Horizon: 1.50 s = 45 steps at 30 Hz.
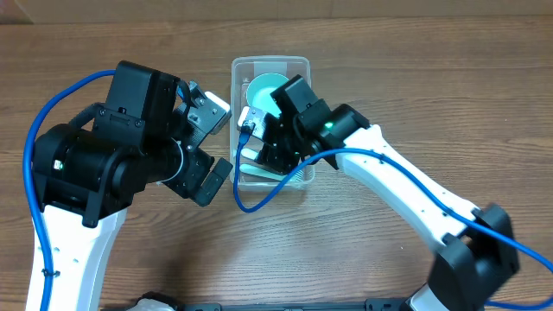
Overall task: Pack container
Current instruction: 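Place the light blue spoon in the container beside the fork, release, then grasp the yellow fork with the right gripper and lift it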
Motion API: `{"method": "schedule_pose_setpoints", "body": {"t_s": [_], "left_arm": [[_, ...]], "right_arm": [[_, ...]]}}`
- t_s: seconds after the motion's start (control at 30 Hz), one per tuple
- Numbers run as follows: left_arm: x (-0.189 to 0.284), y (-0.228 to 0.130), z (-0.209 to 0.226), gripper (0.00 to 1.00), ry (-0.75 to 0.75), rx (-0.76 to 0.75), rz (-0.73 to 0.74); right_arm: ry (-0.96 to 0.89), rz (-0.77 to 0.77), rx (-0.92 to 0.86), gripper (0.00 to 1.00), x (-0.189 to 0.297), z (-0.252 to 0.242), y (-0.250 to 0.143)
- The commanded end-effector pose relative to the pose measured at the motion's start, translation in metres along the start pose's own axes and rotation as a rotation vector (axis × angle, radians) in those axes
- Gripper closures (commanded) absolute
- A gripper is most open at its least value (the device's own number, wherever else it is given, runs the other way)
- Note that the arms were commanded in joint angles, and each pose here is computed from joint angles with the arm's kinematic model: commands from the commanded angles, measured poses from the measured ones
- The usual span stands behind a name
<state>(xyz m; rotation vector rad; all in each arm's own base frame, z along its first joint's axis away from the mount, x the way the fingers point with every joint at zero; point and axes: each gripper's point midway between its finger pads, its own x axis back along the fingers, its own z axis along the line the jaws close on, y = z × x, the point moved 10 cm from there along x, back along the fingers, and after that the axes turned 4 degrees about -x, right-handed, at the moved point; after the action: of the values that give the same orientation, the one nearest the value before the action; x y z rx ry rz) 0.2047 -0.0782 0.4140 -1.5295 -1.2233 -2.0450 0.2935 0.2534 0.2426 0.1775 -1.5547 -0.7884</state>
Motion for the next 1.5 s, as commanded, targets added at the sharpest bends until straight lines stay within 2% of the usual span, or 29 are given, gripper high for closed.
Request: {"method": "schedule_pose_setpoints", "body": {"t_s": [0.0,0.1,0.2,0.33,0.37,0.47,0.6,0.77,0.93,1.03,1.17,1.23,1.37,1.47], "left_arm": [[-0.001,0.001,0.001,0.0,-0.004,-0.023,0.0],[-0.001,0.001,0.001,0.0,-0.004,-0.023,0.0],[-0.001,0.001,0.001,0.0,-0.004,-0.023,0.0],[-0.001,0.001,0.001,0.0,-0.004,-0.023,0.0],[-0.001,0.001,0.001,0.0,-0.004,-0.023,0.0],[-0.001,0.001,0.001,0.0,-0.004,-0.023,0.0],[-0.001,0.001,0.001,0.0,-0.004,-0.023,0.0],[-0.001,0.001,0.001,0.0,-0.004,-0.023,0.0],[-0.001,0.001,0.001,0.0,-0.004,-0.023,0.0],[-0.001,0.001,0.001,0.0,-0.004,-0.023,0.0],[-0.001,0.001,0.001,0.0,-0.004,-0.023,0.0],[-0.001,0.001,0.001,0.0,-0.004,-0.023,0.0],[-0.001,0.001,0.001,0.0,-0.004,-0.023,0.0],[-0.001,0.001,0.001,0.0,-0.004,-0.023,0.0]], "right_arm": [[-0.159,-0.206,-0.048,0.56,0.098,0.02,0.022],[-0.421,-0.27,-0.23,0.55,0.167,0.02,0.002],[-0.656,-0.206,-0.605,0.51,0.208,-0.003,-0.049],[-0.726,-0.04,-1.014,0.48,0.198,-0.036,-0.12],[-0.75,0.018,-1.126,0.48,0.186,-0.047,-0.151],[-0.759,0.062,-1.235,0.47,0.157,-0.059,-0.195],[-0.749,0.072,-1.243,0.47,0.099,-0.058,-0.24],[-0.698,0.064,-1.165,0.47,0.054,-0.045,-0.275],[-0.602,-0.029,-0.957,0.33,0.04,-0.057,-0.266],[-0.523,0.033,-0.955,0.3,0.014,-0.063,-0.278],[-0.523,0.035,-0.953,0.29,0.008,-0.067,-0.281],[-0.527,0.035,-0.953,0.35,0.008,-0.067,-0.281],[-0.526,0.037,-0.958,0.6,0.008,-0.067,-0.281],[-0.526,0.036,-0.959,0.73,0.008,-0.067,-0.281]]}}
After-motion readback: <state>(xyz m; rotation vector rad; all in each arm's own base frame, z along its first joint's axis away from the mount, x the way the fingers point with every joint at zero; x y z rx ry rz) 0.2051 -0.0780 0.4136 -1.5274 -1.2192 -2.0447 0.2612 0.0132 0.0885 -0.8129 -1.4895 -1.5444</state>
